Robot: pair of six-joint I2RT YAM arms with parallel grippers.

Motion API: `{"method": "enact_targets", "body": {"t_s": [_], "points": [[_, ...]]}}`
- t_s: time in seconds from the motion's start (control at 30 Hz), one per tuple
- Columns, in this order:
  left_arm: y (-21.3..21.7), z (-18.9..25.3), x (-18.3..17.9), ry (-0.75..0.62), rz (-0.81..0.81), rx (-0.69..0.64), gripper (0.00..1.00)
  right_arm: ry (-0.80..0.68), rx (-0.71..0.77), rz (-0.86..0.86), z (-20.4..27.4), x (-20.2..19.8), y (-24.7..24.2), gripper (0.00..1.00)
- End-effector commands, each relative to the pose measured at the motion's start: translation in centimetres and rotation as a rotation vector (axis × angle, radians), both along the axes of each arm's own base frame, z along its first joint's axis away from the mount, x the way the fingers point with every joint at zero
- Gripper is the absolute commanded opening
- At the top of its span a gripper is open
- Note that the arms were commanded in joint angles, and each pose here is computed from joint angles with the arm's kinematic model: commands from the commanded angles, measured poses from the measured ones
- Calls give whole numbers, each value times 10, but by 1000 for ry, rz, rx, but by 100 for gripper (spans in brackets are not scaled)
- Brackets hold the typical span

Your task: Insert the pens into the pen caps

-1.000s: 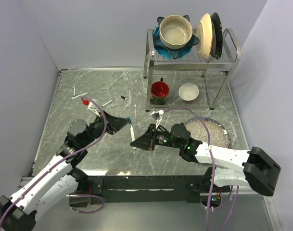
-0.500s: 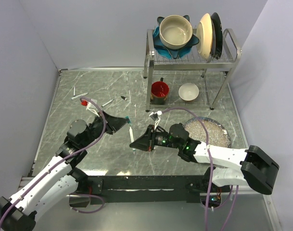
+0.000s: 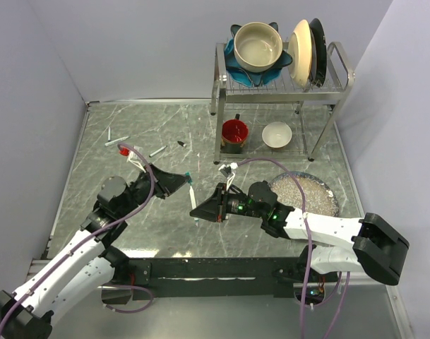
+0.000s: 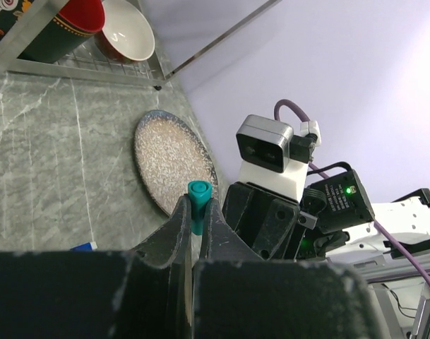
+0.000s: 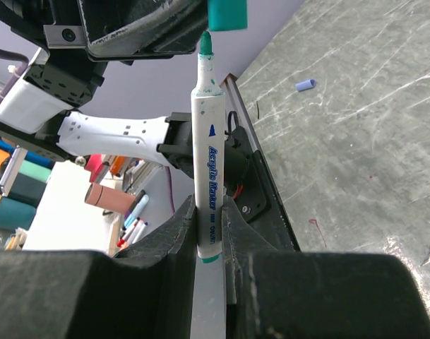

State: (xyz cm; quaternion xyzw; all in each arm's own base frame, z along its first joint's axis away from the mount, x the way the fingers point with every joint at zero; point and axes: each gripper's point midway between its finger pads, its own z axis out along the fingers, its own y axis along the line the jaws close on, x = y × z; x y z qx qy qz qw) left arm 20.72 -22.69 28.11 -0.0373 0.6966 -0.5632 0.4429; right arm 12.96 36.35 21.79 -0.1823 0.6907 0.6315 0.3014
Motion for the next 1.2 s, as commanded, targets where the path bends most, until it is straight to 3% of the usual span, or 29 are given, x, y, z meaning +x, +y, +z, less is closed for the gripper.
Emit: {"method": "enact_targets", "body": {"t_s": [0.0,1.17], "points": [[-5,27,-8,-64,-49,-52,1,-59,79,3,32,0,3,0],[0,30,-12,-57,-33,-82,1,-64,87,-3,36,-2,-1,0]]}}
